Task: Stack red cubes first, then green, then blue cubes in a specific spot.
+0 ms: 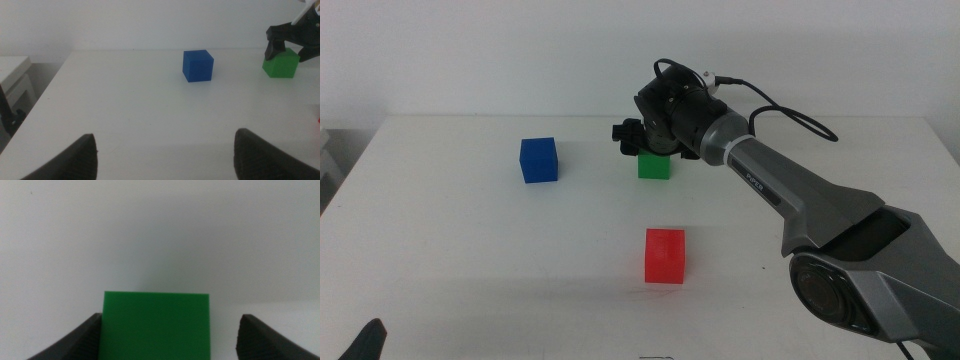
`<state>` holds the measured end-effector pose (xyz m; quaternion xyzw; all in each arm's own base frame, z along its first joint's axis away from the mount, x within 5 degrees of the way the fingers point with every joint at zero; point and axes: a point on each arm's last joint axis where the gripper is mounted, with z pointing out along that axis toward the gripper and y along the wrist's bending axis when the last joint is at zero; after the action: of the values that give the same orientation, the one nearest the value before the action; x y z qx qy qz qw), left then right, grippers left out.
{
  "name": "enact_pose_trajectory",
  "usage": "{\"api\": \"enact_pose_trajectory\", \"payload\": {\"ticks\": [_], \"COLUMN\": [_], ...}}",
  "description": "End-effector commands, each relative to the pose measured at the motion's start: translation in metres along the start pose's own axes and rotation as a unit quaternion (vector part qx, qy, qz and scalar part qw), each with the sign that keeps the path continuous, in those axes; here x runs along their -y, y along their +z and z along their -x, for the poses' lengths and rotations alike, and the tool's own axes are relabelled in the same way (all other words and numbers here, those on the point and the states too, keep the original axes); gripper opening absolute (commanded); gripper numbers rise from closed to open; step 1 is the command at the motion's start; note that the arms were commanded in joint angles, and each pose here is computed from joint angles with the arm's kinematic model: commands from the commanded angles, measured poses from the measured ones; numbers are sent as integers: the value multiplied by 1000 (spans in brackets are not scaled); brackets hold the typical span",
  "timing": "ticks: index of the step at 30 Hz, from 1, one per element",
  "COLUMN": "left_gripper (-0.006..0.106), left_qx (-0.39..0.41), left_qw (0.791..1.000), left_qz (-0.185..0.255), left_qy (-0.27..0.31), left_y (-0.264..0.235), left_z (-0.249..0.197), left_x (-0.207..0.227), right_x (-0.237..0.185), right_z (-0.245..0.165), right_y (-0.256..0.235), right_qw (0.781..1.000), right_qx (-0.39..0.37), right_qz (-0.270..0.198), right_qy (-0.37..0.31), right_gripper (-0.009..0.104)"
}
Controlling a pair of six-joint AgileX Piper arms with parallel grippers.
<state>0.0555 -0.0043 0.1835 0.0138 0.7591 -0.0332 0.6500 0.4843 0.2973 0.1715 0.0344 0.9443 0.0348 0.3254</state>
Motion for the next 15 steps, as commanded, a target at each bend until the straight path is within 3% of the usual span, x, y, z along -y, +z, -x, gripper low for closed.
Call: {"api": "enact_pose_trajectory", "payload": {"ticks": [1,6,12,15], "left_gripper": [94,94,94,94], "left_qx": [51,51,51,51], "left_qw": [999,999,999,999], "left_qz": [-1,-1,-1,-1], "left_qy": [-10,-10,-10,-10], "left_y": [-2,-2,-2,-2], "left_z": [9,9,9,9], "left_x": [0,0,0,0], "right_x": [2,7,5,1], "right_z": [35,35,37,44], "right_y": [-44,-44,-55,-77], "right_qw": [998,998,998,996], "right_qx": [67,64,65,79], "right_qz": [18,-8,-13,-7], "right_qy": [6,-2,-23,-41], "right_gripper": [62,40,1,-1]}}
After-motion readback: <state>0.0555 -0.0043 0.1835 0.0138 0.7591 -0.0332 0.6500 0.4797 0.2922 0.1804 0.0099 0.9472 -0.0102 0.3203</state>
